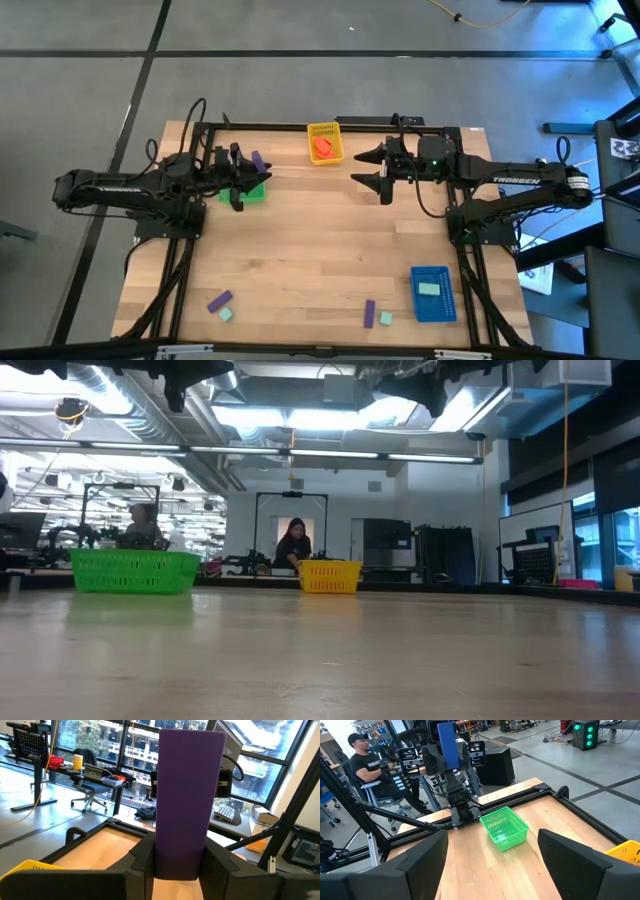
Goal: Sort & place blocks by color
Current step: Put the top right violet block into the green bin
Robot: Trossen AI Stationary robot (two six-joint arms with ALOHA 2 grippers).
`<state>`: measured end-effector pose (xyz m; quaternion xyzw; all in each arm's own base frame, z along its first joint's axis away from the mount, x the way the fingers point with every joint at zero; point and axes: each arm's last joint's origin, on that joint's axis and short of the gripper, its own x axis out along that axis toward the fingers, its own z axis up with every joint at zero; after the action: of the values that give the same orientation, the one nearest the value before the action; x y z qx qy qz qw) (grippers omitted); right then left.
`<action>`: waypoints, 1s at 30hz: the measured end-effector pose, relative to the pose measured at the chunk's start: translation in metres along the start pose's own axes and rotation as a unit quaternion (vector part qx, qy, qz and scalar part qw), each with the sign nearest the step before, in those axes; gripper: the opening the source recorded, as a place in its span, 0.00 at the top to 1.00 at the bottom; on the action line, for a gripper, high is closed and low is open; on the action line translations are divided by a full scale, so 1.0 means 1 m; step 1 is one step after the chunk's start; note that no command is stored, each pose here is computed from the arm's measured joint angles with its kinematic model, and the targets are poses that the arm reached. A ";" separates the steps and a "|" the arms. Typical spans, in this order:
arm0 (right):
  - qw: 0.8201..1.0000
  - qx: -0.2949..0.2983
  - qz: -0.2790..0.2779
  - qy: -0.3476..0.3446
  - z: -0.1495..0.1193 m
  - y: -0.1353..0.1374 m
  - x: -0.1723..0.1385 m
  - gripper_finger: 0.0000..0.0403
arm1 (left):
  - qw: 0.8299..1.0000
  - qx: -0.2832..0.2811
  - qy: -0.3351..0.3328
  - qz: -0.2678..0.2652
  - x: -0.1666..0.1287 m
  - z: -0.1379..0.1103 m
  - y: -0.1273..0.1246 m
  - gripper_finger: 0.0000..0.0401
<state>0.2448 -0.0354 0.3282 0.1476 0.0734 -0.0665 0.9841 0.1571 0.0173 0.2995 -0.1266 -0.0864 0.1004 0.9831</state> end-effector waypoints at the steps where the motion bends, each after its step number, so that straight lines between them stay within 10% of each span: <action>1: 1.000 0.000 0.000 0.000 0.000 0.000 0.000 0.23 | 1.000 0.000 0.000 0.000 0.000 0.000 0.000 0.75; 14: 1.000 0.001 0.000 0.000 0.000 0.000 0.000 0.23 | 1.000 -0.014 0.002 0.009 0.005 0.004 0.001 0.75; 20: 1.000 0.024 0.001 0.003 -0.001 0.000 0.000 0.23 | 0.992 -0.011 0.101 0.080 0.022 0.011 0.013 0.75; 25: 1.000 0.027 -0.001 0.010 -0.002 0.000 0.000 0.23 | 0.958 -0.016 0.244 0.152 0.041 0.006 0.037 0.75; 30: 1.000 0.027 -0.002 0.011 -0.002 0.000 0.000 0.23 | 0.886 -0.046 0.400 0.232 0.048 -0.013 0.070 0.75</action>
<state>0.2446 -0.0351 0.3260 0.1751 0.0829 -0.0686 0.9787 0.1941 0.0913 0.2754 -0.2173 0.3414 0.2626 0.8760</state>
